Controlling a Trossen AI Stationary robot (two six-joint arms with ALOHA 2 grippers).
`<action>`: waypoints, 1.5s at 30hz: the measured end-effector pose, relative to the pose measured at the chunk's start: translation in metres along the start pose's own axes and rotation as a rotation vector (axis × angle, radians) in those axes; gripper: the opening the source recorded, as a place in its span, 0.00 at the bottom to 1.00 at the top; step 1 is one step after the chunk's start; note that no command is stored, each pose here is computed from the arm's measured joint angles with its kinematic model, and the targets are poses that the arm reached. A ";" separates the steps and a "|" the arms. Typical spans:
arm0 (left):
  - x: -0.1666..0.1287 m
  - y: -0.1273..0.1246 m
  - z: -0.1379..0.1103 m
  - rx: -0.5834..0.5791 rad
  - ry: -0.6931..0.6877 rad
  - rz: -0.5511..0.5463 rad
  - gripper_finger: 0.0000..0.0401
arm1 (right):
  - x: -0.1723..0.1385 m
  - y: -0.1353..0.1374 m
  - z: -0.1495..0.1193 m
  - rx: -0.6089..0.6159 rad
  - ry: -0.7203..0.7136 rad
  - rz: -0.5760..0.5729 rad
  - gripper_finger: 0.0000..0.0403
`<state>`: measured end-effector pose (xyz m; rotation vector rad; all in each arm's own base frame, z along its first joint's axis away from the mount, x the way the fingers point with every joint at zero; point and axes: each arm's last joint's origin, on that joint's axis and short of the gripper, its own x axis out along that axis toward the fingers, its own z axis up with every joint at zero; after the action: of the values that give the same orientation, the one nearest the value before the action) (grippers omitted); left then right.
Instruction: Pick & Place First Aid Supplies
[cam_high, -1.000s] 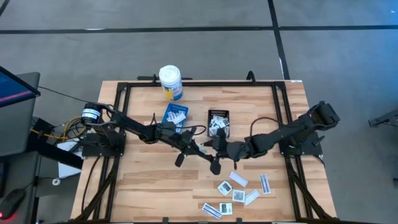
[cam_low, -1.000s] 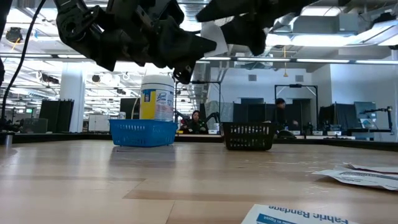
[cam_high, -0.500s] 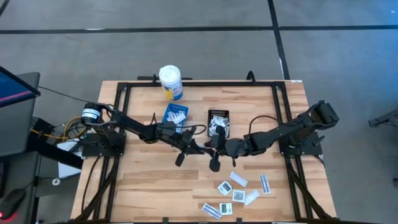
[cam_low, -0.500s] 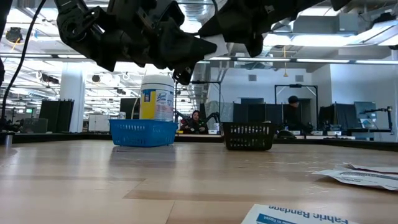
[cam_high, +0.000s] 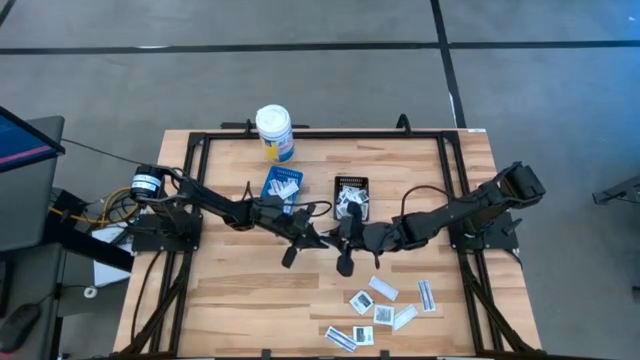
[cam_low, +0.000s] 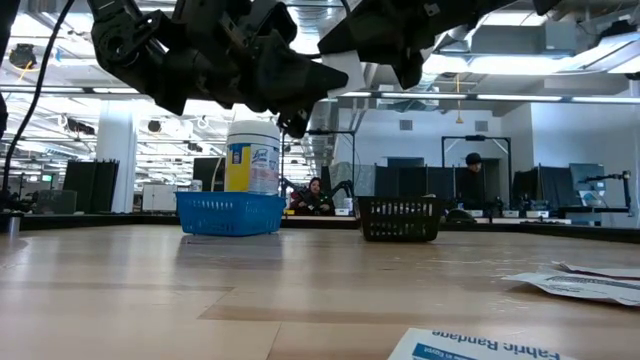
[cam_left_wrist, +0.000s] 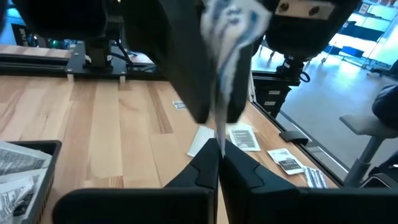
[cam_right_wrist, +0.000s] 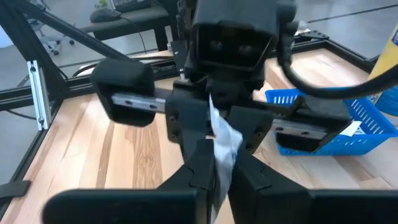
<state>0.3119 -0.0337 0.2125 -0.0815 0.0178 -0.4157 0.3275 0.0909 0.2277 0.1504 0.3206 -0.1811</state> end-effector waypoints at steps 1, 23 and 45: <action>0.000 0.000 0.000 -0.001 0.003 -0.001 0.02 | 0.000 0.000 0.000 0.000 -0.001 -0.001 0.09; 0.000 0.000 -0.001 -0.002 0.003 0.002 0.01 | 0.000 0.000 0.000 -0.061 0.000 -0.003 0.04; 0.000 0.000 -0.001 -0.002 0.005 0.001 0.02 | -0.001 0.003 0.005 -0.094 -0.047 0.013 0.04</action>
<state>0.3117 -0.0338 0.2117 -0.0825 0.0231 -0.4146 0.3283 0.0934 0.2330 0.0550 0.2803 -0.1556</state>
